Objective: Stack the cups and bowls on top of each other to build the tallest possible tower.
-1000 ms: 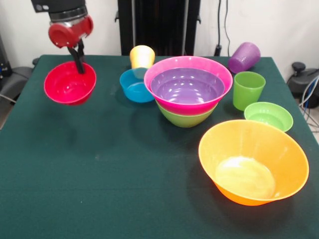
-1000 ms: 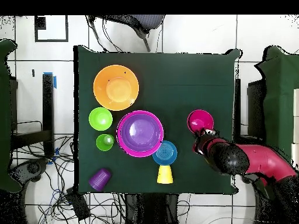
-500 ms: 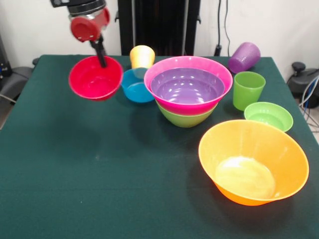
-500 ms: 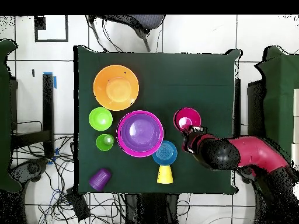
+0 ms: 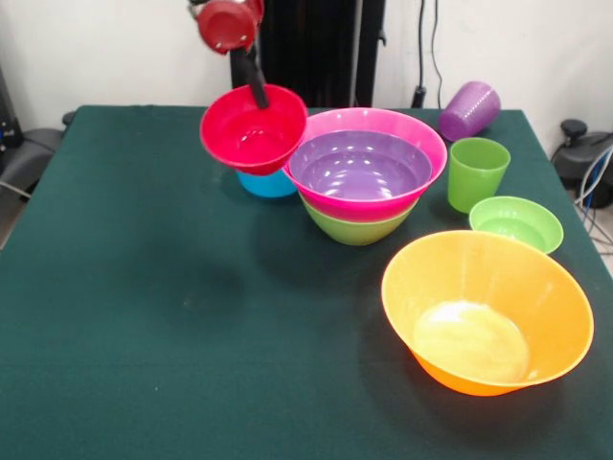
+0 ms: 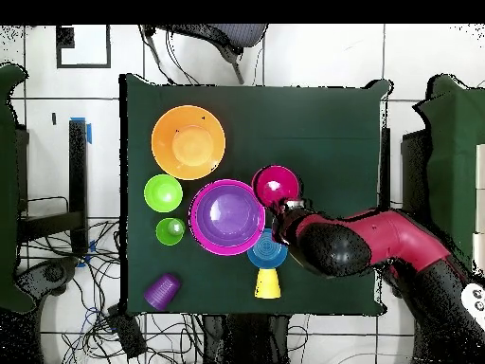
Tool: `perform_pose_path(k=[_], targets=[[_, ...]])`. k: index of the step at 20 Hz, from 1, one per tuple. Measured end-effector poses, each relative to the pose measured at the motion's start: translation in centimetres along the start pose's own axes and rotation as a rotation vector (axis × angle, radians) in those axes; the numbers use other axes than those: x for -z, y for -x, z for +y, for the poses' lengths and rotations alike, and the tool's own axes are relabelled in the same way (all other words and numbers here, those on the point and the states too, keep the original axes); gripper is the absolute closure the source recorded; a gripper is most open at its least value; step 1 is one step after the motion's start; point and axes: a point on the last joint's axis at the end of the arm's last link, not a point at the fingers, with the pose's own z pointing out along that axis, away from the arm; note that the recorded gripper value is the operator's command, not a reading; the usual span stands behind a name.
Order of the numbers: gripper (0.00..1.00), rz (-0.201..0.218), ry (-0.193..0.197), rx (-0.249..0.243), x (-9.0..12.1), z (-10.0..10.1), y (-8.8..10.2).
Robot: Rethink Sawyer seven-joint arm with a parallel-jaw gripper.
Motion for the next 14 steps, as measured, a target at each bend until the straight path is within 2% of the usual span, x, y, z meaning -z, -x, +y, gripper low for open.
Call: perform_pose_path(k=[8, 14], targets=[[1.0, -0.04, -0.036, 0.075, 2.0, -0.7, 2.7], [1.0, -0.05, -0.041, 0.093, 1.8, -0.7, 3.1]])
